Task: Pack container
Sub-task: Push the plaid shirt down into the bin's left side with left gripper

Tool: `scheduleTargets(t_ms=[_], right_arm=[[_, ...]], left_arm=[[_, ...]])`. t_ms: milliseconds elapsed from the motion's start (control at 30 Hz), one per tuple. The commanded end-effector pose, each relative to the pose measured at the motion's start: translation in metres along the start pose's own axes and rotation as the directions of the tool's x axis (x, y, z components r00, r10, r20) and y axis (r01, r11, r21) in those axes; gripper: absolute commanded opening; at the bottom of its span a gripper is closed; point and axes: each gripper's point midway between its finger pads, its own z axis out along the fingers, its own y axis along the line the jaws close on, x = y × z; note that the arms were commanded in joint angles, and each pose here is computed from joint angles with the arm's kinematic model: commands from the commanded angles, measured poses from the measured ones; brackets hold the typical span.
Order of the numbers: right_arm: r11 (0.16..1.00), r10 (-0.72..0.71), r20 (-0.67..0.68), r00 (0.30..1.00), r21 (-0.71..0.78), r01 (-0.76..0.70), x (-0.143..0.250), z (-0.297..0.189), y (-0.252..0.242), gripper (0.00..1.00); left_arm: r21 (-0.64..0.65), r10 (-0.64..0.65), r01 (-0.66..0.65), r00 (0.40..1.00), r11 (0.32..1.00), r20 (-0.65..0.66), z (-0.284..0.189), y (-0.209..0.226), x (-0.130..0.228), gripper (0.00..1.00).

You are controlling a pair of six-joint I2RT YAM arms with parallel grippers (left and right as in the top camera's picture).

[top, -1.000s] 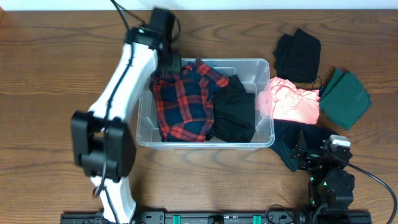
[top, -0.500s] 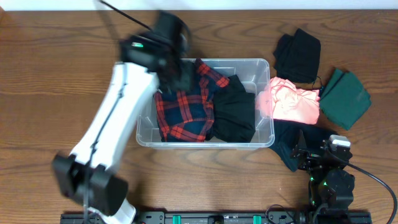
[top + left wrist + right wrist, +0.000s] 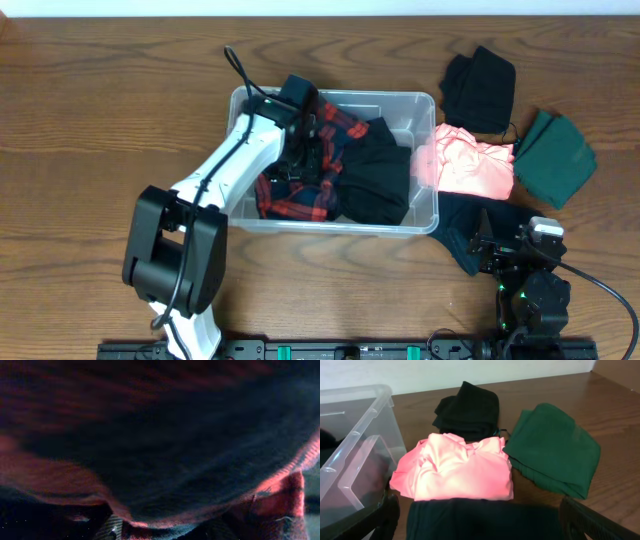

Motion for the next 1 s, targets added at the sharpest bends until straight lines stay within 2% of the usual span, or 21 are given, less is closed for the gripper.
scheduleTargets(t_ms=[0, 167, 300, 600, 733, 767, 833, 867, 967], right_arm=[[1.000, -0.016, 0.002, 1.000, -0.007, 0.016, 0.000, 0.000, 0.002, 0.99], [1.000, -0.016, 0.002, 1.000, -0.007, 0.016, 0.000, 0.000, 0.002, 0.99], [1.000, -0.016, 0.001, 1.000, -0.007, 0.016, 0.001, 0.000, 0.002, 0.99], [1.000, -0.016, 0.002, 1.000, -0.007, 0.016, 0.000, 0.000, 0.002, 0.99], [1.000, -0.016, 0.002, 1.000, -0.007, 0.016, 0.000, 0.000, 0.002, 0.99], [1.000, -0.016, 0.002, 1.000, -0.007, 0.016, 0.000, 0.000, 0.002, 0.99], [1.000, -0.016, 0.001, 1.000, -0.008, 0.016, 0.001, 0.000, 0.002, 0.99], [1.000, -0.016, 0.002, 1.000, -0.007, 0.016, 0.000, 0.000, 0.002, 0.99], [1.000, -0.016, 0.002, 1.000, -0.007, 0.016, 0.000, 0.000, 0.002, 0.99]], left_arm=[[-0.108, -0.094, 0.088, 0.994, 0.990, -0.053, 0.033, 0.053, 0.000, 0.55], [-0.141, -0.225, 0.221, 0.974, 0.965, -0.010, 0.025, 0.094, -0.011, 0.54], [-0.132, -0.243, 0.247, 0.969, 0.960, 0.041, 0.022, 0.111, -0.024, 0.55], [-0.085, -0.212, 0.219, 0.974, 0.972, 0.085, 0.011, 0.106, -0.042, 0.57], [-0.059, -0.230, 0.240, 0.963, 0.969, 0.142, -0.028, 0.096, -0.056, 0.57], [-0.048, -0.224, 0.235, 0.959, 0.971, 0.174, -0.045, 0.092, -0.063, 0.62], [-0.033, -0.209, 0.224, 0.945, 0.974, 0.252, -0.082, 0.085, -0.076, 0.91], [-0.035, -0.201, 0.222, 0.931, 0.975, 0.306, -0.106, 0.083, -0.082, 0.98], [-0.085, -0.188, 0.252, 0.870, 0.964, 0.455, -0.175, 0.093, -0.091, 0.98]])
